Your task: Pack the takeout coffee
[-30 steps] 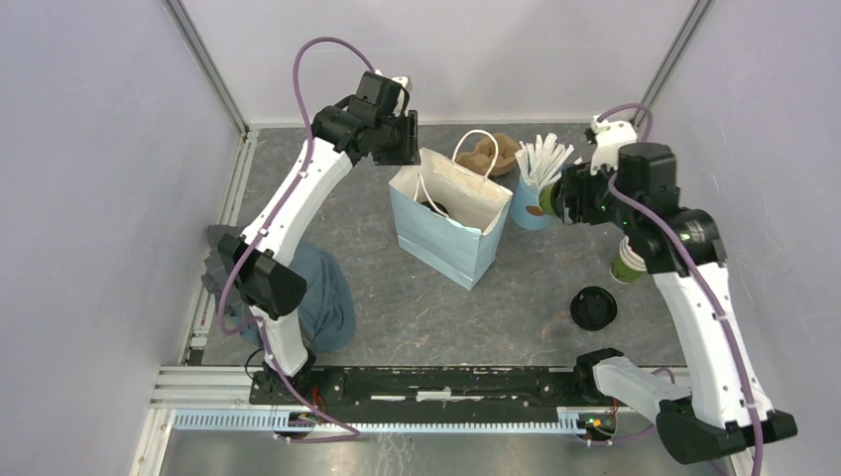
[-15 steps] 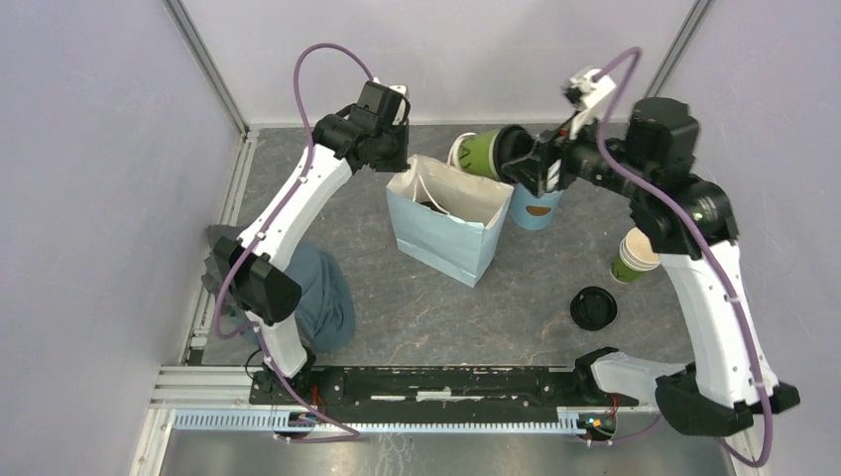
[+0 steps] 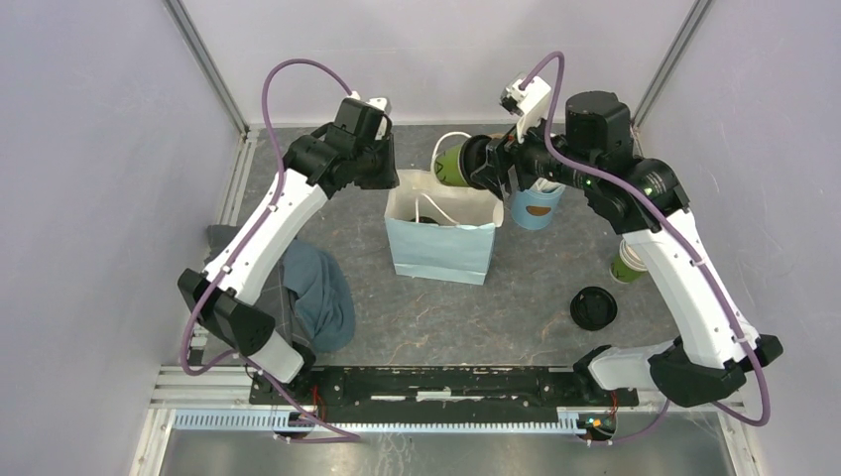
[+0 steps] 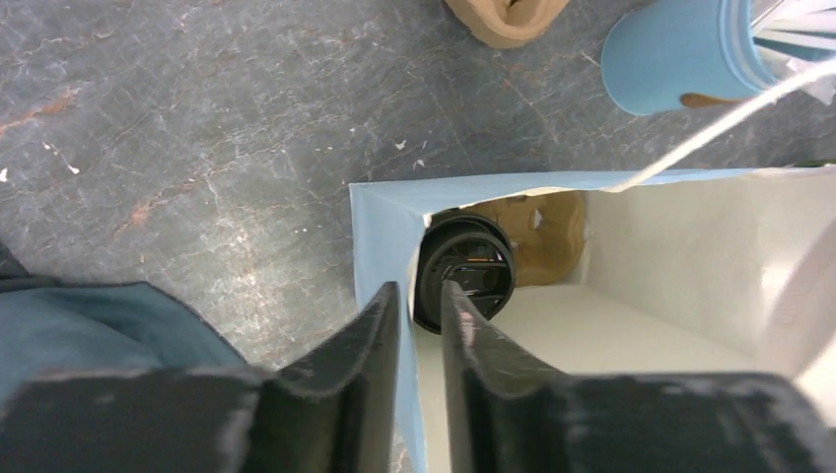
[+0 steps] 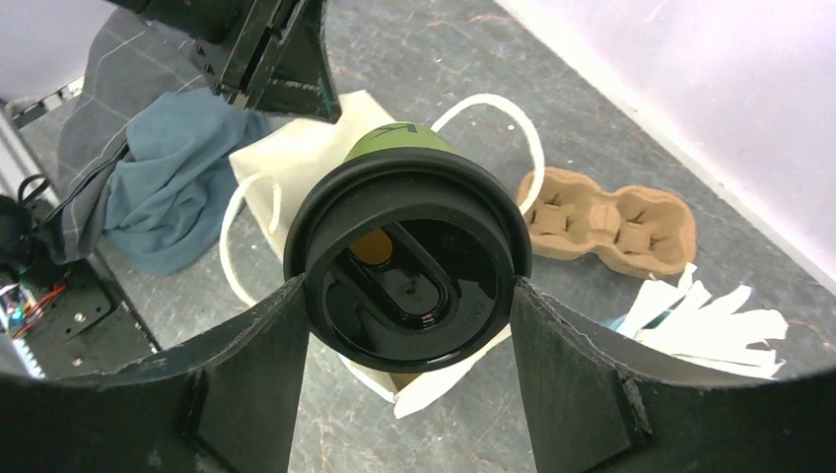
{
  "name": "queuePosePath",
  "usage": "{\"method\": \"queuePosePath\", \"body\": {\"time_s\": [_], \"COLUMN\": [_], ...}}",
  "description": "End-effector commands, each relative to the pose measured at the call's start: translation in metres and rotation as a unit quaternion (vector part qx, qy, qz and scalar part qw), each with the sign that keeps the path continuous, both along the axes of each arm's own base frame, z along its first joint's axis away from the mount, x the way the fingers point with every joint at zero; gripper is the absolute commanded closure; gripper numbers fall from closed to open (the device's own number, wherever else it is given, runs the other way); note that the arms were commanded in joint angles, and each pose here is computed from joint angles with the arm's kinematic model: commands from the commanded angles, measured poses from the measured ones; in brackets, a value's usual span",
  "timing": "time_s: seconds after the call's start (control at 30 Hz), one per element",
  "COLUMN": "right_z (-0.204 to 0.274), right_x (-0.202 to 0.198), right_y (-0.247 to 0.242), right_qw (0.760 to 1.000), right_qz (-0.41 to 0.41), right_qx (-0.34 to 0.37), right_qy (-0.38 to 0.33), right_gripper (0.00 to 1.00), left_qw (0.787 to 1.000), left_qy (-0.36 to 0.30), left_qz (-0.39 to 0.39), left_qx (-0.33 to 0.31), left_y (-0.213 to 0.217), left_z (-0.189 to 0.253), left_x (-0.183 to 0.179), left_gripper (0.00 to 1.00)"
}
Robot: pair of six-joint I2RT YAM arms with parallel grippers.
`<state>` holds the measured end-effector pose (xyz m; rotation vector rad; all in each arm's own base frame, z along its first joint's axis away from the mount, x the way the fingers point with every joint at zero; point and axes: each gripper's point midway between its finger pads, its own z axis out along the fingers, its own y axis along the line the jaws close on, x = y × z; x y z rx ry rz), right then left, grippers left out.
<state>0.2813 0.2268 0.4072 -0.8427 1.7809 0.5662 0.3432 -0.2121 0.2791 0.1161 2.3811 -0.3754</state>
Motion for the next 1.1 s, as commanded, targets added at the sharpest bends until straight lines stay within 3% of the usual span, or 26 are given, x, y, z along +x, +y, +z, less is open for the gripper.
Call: {"method": "queuePosePath", "body": {"time_s": [0.0,0.1,0.23,0.5,0.77,1.07], "right_z": [0.045,0.052,0.053,0.029,0.004,-0.018], "right_x": [0.005,0.003,0.004,0.001,-0.014,-0.026], "right_y": [-0.018,-0.020,-0.020,-0.010,0.011,0.029], "right_qw": [0.996,0.995,0.994,0.998,0.993,0.979], "right_qz": [-0.050,-0.054,-0.057,-0.021,0.060,0.111], "right_qx": [0.023,0.032,0.036,0.000,-0.058,-0.143], "right_qy": [-0.073,-0.082,-0.084,-0.061,-0.083,-0.095], "right_gripper": [0.62,0.62,0.63,0.64,0.68,0.69], "left_qw": [1.000,1.000,0.999,0.998,0.998,0.992], "left_qy": [0.008,0.017,0.021,0.024,-0.037,-0.129], "left_qz": [0.023,0.024,0.022,0.023,0.001,-0.007], "left_qx": [-0.013,-0.007,0.011,0.049,0.045,0.013], "left_y": [-0.005,-0.009,-0.009,-0.002,-0.005,0.002], "left_z": [0.002,0.003,0.000,-0.012,0.004,0.031], "left_x": [0.005,0.013,0.021,0.025,0.037,0.031], "left_gripper": [0.65,0.48,0.46,0.70,0.97,0.98]}}
